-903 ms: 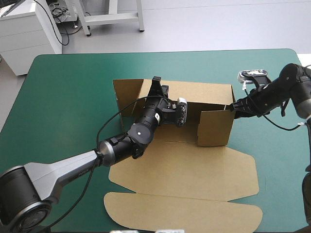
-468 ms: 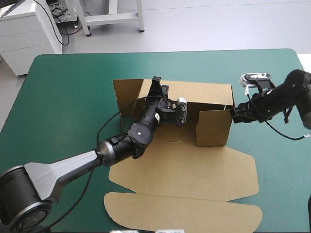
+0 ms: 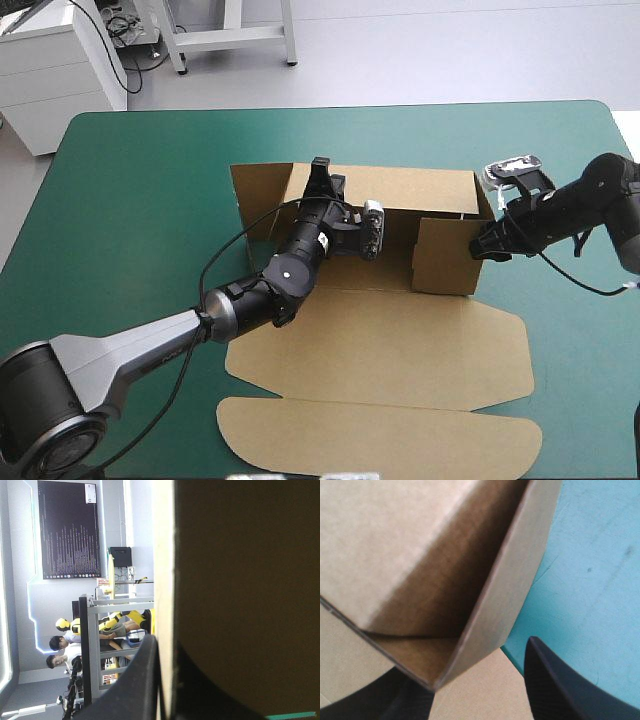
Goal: Fold the box
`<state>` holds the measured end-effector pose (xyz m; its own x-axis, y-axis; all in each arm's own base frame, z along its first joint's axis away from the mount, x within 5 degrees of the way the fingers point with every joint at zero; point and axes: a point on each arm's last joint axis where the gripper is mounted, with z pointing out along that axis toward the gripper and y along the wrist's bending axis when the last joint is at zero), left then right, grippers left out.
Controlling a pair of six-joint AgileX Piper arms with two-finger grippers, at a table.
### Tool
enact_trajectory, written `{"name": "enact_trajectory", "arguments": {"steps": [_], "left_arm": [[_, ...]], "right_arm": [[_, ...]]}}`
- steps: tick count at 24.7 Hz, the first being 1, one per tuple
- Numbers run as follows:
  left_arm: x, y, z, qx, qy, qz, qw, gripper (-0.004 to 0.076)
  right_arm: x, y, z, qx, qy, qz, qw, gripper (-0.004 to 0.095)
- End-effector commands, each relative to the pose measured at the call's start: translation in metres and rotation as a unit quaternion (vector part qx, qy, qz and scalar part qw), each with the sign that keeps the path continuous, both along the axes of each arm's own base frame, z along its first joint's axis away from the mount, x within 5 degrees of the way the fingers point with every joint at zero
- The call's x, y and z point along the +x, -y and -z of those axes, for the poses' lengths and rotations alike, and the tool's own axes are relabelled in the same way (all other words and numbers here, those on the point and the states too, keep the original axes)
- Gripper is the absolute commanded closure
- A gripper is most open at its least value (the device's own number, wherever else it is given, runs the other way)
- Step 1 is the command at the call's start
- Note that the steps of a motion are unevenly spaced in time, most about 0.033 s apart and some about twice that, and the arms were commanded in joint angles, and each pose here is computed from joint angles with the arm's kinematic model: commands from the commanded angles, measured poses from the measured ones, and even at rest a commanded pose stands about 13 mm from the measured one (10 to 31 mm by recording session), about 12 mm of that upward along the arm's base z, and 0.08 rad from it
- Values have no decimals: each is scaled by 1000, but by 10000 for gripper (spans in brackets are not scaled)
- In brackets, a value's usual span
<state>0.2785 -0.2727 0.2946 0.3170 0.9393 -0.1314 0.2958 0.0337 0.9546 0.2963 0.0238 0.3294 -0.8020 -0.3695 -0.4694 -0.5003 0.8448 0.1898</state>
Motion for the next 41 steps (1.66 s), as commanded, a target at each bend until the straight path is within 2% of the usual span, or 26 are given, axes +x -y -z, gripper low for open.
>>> {"name": "enact_trajectory", "arguments": {"steps": [1, 6, 13, 16, 19, 21, 23, 28, 34, 38, 41], "left_arm": [[-3, -5, -22, -18, 32, -8, 999, 731], [-3, -5, -22, -19, 32, -9, 999, 731], [-3, -4, -22, -20, 30, -7, 999, 731], [-3, -4, -22, -20, 30, -6, 999, 731], [-3, -4, -22, -20, 30, -6, 999, 731], [-3, -3, -22, -21, 28, -1, 999, 731], [-4, -2, -21, -21, 25, 4, 999, 731], [-4, -2, -21, -21, 25, 4, 999, 731], [-4, -2, -21, -21, 25, 4, 999, 731], [-4, -2, -21, -22, 25, 4, 999, 731], [-4, -2, -21, -27, 23, 3, 999, 731]], "right_arm": [[3, -4, -9, 29, 32, -12, 999, 425], [11, -13, 3, 81, 31, -40, 995, 425], [21, -15, 7, 101, 45, -26, 994, 425], [27, -20, 7, 148, 46, -15, 988, 425], [31, -21, 9, 166, 46, -6, 985, 427], [32, -25, 5, 197, 48, 1, 979, 427], [31, -28, 2, 203, 74, -40, 976, 427], [34, -26, 3, 162, 124, -76, 976, 439], [36, -49, 2, 131, 169, -117, 970, 610], [38, -62, 7, 75, 184, -125, 972, 701], [40, -68, 10, 31, 188, -100, 977, 739]]}}
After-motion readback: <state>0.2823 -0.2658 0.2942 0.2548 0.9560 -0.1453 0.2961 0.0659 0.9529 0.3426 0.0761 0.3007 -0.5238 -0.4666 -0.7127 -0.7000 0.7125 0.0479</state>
